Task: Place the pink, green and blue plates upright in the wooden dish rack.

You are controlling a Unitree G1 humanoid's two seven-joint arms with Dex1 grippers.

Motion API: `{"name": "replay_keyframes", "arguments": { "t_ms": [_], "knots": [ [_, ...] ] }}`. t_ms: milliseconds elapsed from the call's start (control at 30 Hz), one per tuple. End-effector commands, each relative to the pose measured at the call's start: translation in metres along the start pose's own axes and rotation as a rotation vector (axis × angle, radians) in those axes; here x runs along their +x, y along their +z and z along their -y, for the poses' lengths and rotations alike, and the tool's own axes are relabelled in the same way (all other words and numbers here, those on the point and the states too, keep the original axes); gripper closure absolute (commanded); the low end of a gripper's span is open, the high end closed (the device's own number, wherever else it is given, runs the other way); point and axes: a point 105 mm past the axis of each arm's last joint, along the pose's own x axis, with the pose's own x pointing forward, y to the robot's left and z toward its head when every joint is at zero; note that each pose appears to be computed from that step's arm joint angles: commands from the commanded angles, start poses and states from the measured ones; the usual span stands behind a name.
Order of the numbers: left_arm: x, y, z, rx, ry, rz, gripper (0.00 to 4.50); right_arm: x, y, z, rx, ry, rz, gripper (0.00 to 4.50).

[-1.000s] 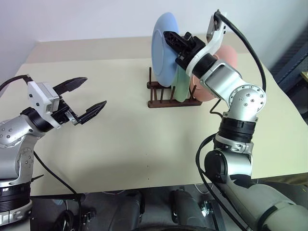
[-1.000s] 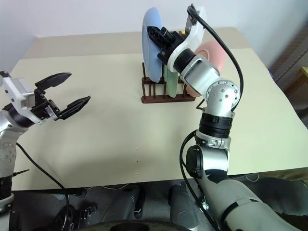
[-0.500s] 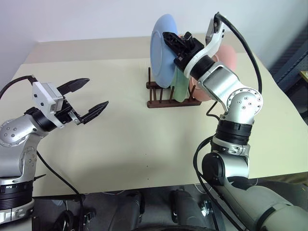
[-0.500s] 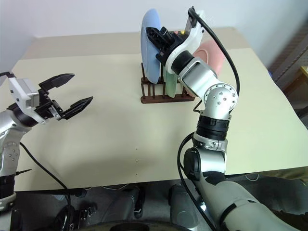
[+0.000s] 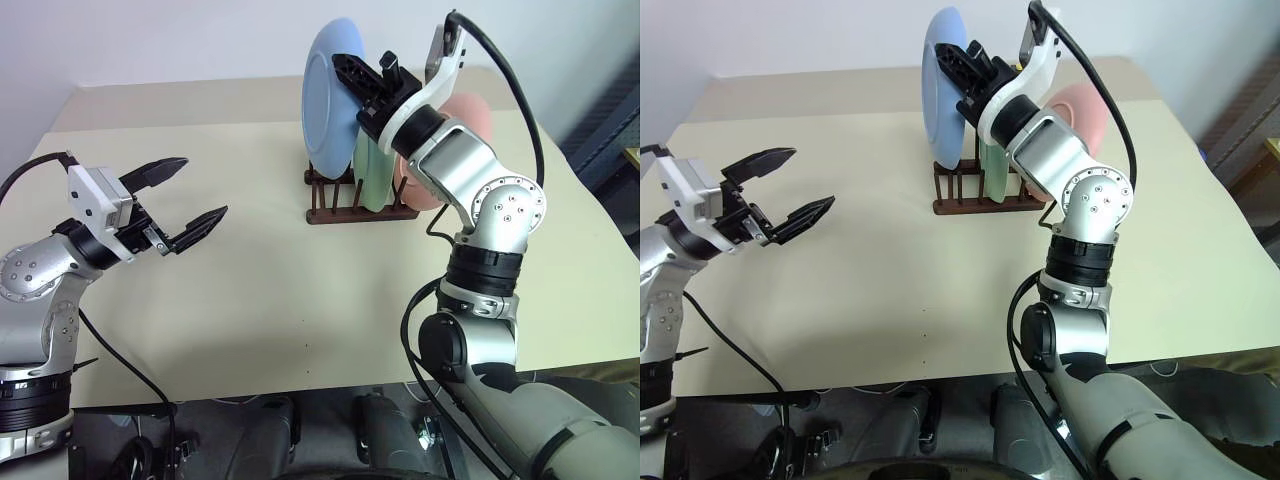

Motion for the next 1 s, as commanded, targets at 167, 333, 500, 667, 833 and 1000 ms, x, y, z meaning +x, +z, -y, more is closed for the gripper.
{"name": "replay_keyframes", "arguments": {
  "t_ms": [167, 333, 500, 667, 833, 1000],
  "knots": [
    [0.001, 0.014, -0.001, 0.043, -0.002, 0.034, 0.03, -0.002, 0.000, 0.003, -0.026, -0.014, 0.026, 4.50],
    [0.002, 0.014, -0.002, 0.046, -0.002, 0.031, 0.03, -0.003, -0.007, 0.016, -0.048, -0.075, 0.019, 4.50],
    [0.001, 0.013, -0.002, 0.040, -0.003, 0.027, 0.03, -0.003, -0.017, 0.014, -0.090, -0.072, -0.020, 4.50],
    [0.001, 0.012, 0.000, 0.021, -0.014, 0.022, 0.00, -0.003, -0.019, 0.009, -0.229, -0.035, -0.038, 2.41],
    [0.001, 0.011, 0.001, 0.013, -0.011, 0.023, 0.00, -0.001, -0.014, 0.006, -0.331, -0.027, -0.026, 0.02],
    [0.001, 0.011, 0.003, 0.012, -0.018, 0.022, 0.00, 0.001, 0.000, -0.003, -0.432, -0.010, 0.024, 0.02]
  ]
}}
